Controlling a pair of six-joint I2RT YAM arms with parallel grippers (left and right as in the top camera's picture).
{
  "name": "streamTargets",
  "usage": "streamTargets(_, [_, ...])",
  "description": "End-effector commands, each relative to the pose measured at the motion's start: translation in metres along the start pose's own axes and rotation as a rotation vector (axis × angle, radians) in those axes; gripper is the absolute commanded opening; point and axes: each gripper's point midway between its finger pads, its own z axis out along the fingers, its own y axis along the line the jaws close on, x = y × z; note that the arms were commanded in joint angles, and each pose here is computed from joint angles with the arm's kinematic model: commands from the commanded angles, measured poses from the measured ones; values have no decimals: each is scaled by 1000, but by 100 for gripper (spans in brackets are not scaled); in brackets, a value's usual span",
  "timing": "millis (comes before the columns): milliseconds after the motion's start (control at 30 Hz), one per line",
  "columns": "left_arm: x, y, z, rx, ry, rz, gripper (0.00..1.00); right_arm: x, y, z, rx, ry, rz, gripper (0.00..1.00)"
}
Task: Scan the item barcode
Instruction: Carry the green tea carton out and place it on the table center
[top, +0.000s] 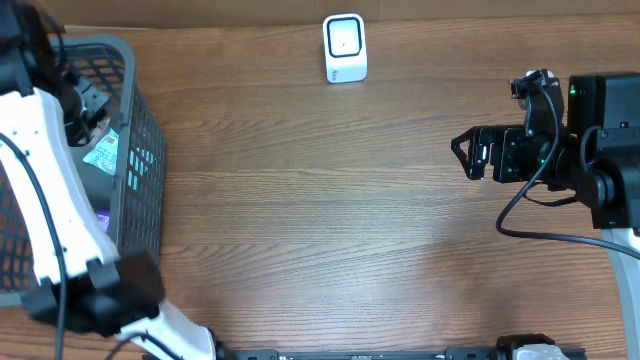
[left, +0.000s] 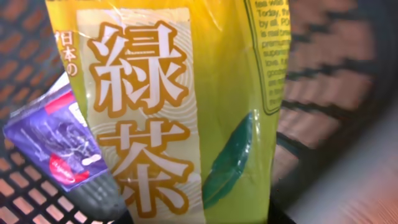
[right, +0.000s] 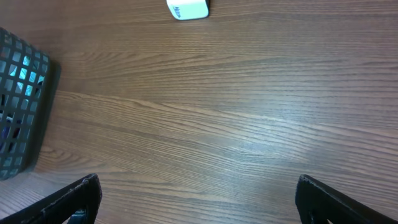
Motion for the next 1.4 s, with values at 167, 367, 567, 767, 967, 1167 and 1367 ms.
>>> streamTargets(167, [59, -82, -111, 245, -185, 320, 4, -7, 5, -6, -13, -27, -18, 100])
streamTargets(367, [151, -148, -91, 282, -27, 542, 6, -7, 5, -6, -12, -27, -18, 100])
streamTargets(567, [243, -173, -14, 165, 216, 645, 5, -7, 5, -6, -12, -27, -19, 100])
streamTargets(767, [338, -189, 61, 141, 418, 762, 5, -7, 3, -6, -1, -28, -22, 100])
streamTargets(967, [384, -190, 100, 80, 495, 811, 22, -7, 3, -6, -1, -28, -22, 100])
streamTargets(1167, [380, -196, 105, 85, 477, 804, 91, -7, 3, -6, -1, -28, -22, 100])
streamTargets(1367, [316, -214, 70, 87, 343, 788, 95, -7, 3, -5, -1, -26, -21, 100])
